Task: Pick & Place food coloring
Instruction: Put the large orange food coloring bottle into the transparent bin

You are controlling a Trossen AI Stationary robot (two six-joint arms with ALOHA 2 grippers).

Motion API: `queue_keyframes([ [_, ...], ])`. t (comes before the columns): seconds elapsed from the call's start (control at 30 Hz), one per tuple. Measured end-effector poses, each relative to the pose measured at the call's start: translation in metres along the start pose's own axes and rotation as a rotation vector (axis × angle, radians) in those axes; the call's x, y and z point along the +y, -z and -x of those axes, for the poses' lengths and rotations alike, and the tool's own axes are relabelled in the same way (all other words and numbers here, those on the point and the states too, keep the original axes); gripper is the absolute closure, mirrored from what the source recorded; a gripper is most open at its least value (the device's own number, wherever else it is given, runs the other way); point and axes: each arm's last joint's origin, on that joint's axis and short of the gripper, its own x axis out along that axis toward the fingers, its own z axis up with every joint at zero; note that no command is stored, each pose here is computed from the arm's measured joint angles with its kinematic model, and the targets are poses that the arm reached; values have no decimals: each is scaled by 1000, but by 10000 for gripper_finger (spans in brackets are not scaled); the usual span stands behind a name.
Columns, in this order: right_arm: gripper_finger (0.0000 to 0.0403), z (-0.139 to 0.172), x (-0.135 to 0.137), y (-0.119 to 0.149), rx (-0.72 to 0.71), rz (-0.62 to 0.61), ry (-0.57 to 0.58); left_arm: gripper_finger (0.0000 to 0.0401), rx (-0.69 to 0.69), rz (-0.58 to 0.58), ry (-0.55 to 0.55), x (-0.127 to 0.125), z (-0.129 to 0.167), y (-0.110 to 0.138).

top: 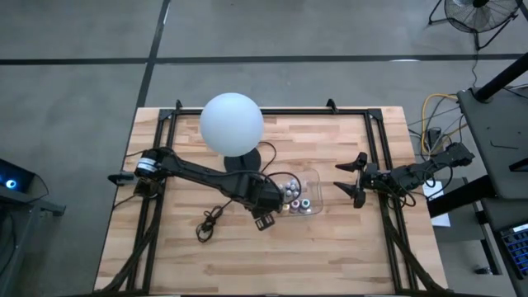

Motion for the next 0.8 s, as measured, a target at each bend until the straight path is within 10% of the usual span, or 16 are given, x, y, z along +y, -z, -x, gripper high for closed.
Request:
queue_keyframes([
  [0.8, 99, 0, 0, 0, 0, 0, 0, 305, -49, -24, -8, -1, -10, 1],
])
